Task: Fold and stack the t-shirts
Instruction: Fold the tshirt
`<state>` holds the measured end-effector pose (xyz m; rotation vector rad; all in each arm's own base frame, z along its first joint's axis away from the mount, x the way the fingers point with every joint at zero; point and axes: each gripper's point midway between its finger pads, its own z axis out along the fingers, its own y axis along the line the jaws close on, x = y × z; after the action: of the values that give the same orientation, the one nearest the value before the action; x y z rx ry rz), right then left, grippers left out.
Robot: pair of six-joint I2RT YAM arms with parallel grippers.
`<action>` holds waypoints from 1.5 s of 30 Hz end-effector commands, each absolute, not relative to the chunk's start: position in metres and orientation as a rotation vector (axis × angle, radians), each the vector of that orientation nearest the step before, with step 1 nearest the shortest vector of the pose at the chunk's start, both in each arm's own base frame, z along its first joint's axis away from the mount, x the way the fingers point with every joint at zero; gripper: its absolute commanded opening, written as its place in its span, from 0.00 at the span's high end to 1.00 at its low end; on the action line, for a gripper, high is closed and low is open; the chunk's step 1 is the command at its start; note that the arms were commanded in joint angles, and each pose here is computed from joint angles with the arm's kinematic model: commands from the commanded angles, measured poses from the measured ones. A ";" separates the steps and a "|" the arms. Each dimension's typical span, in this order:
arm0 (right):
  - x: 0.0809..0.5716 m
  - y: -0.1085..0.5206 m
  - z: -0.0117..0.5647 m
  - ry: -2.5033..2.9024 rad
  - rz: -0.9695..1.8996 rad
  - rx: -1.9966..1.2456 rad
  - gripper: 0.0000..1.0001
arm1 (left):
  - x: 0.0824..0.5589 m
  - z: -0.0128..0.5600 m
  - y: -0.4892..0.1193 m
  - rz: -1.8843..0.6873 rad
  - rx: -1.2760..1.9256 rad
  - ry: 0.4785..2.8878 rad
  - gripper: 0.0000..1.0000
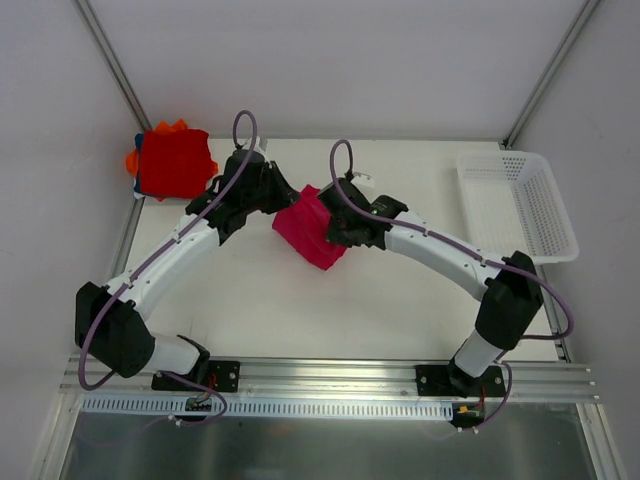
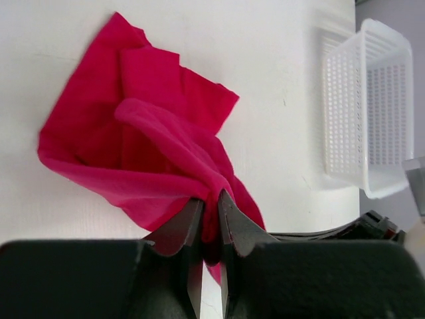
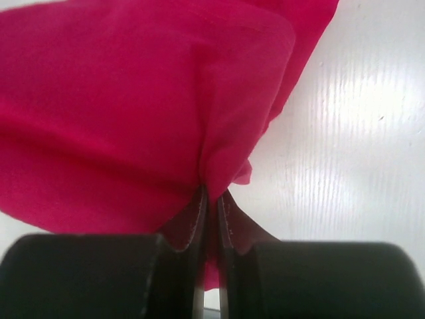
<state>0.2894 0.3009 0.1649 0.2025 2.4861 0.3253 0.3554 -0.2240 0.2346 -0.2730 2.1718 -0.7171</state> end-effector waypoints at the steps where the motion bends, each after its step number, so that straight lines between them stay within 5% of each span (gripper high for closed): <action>1: 0.251 0.301 0.174 2.552 0.379 0.178 1.00 | 0.353 0.279 -0.236 -0.855 -0.127 2.082 0.90; 14: 0.177 0.343 0.201 2.543 0.787 0.267 1.00 | 0.312 0.279 -0.222 -0.853 -0.089 2.187 0.83; 26: 0.228 0.304 0.173 2.500 0.727 0.503 0.99 | 0.337 0.287 -0.193 -0.669 -0.172 2.188 0.80; 35: 0.268 0.295 0.130 2.629 0.694 0.567 0.99 | 0.385 0.246 -0.202 -0.609 -0.260 2.292 0.96; 45: 0.333 0.326 0.111 2.740 0.920 0.684 1.00 | 0.423 0.205 -0.198 -0.514 -0.297 2.353 1.00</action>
<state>0.3081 0.3003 0.0889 0.7083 2.7568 0.7169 0.4049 -0.2077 0.1885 -0.2764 2.4212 -0.5392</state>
